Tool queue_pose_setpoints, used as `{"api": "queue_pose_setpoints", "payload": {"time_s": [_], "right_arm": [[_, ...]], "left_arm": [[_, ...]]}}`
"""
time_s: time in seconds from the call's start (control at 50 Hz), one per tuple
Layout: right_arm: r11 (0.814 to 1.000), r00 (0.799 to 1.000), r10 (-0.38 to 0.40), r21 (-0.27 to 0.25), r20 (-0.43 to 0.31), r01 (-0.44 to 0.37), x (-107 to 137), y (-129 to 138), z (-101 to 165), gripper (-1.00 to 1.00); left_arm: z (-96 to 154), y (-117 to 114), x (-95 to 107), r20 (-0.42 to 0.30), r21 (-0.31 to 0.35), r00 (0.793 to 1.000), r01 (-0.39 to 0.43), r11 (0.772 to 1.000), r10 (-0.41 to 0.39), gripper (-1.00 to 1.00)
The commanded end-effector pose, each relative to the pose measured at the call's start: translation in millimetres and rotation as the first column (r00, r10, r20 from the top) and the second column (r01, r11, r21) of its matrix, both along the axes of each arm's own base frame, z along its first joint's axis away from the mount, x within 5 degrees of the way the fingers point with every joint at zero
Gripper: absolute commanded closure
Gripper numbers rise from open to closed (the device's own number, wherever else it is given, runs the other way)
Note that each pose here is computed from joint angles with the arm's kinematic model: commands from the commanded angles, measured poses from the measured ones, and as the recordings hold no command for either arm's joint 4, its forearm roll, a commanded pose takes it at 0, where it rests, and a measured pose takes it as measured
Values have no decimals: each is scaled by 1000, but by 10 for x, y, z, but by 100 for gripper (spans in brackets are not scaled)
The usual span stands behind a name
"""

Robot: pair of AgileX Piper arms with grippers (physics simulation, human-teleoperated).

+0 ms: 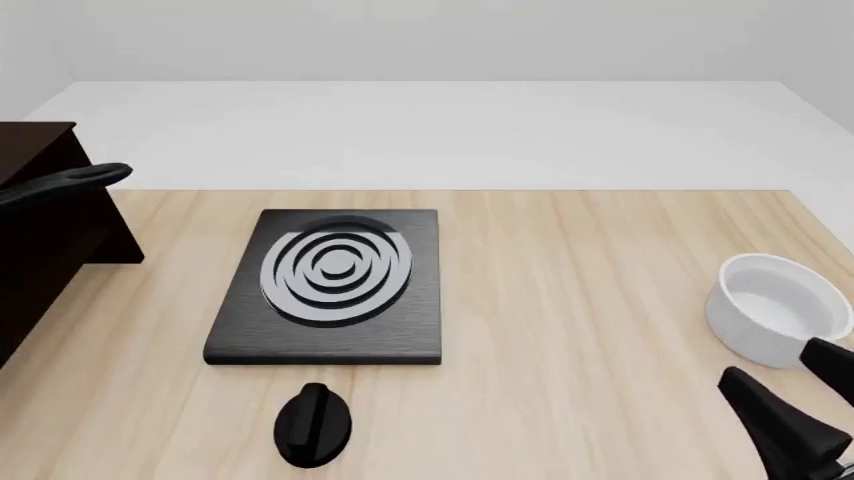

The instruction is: Put the frying pan on the cabinet shelf.

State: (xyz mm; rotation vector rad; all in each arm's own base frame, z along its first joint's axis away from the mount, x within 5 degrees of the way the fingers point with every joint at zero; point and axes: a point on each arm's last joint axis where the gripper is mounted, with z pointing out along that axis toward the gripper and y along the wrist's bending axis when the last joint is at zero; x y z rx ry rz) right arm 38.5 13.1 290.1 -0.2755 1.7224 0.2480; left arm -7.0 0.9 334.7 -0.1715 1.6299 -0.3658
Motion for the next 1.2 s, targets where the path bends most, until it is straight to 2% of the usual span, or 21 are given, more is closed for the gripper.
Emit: {"api": "queue_pose_setpoints", "payload": {"time_s": [0.02, 0.06, 0.18, 0.36, 0.4, 0.52, 0.58, 0.66, 0.74, 0.82, 0.88, 0.94, 0.98, 1.04, 1.1, 1.2], "right_arm": [[999, 999, -41, -1, 7, 41, -195, -75, 13, -100], [999, 999, -47, 2, 1, 47, -247, -91, 5, -100], [997, 997, -72, 4, 8, 72, -291, -106, 74, -100], [994, 993, -113, 0, 30, 113, -386, -131, 215, -100], [992, 992, -123, 0, 28, 123, -401, -134, 230, -100], [987, 985, -159, -26, 62, 160, -470, -145, 332, -100], [985, 985, -166, -29, 54, 168, -462, -143, 316, -100], [986, 986, -160, -32, 51, 162, -464, -144, 313, -100], [984, 982, -171, -26, 82, 174, -555, -156, 438, -100], [983, 981, -182, -19, 68, 183, -574, -157, 446, -100], [981, 980, -191, -17, 58, 192, -587, -157, 448, -100], [978, 976, -208, -14, 62, 209, -627, -158, 489, -100], [976, 975, -215, -8, 60, 216, -644, -158, 504, -100], [977, 975, -211, -21, 65, 213, -701, -165, 554, -100], [977, 974, -211, -13, 78, 212, -798, -176, 645, -100], [983, 981, -173, -44, 90, 177, -866, -200, 698, -100]], "left_arm": [[30, 19, -96, 1, 34, 999, 39, 999, -39, -100], [62, 26, -139, -1, 98, 999, 38, 994, -39, -100], [149, 43, -248, -5, 108, 999, 38, 993, -37, -100], [216, 60, -350, -15, 157, 999, 42, 987, -40, -100], [266, 76, -396, -2, 116, 999, 54, 992, -54, -100], [303, 77, -459, 3, 198, 999, 40, 979, -41, -100], [297, 82, -464, -9, 189, 999, 50, 981, -49, -100], [302, 87, -492, -19, 210, 999, 54, 976, -51, -100], [361, 101, -580, -21, 160, 999, 48, 986, -45, -100], [323, 86, -548, -33, 210, 999, 40, 977, -34, -100], [314, 85, -540, -39, 198, 999, 41, 979, -34, -100], [329, 87, -552, -27, 236, 999, 43, 971, -37, -100], [331, 87, -558, -27, 238, 999, 41, 970, -36, -100], [392, 102, -638, -12, 247, 999, 42, 968, -40, -100], [443, 112, -723, -5, 239, 999, 36, 970, -36, -100], [543, 147, -896, 15, 219, 999, 38, 975, -42, -100]]}}
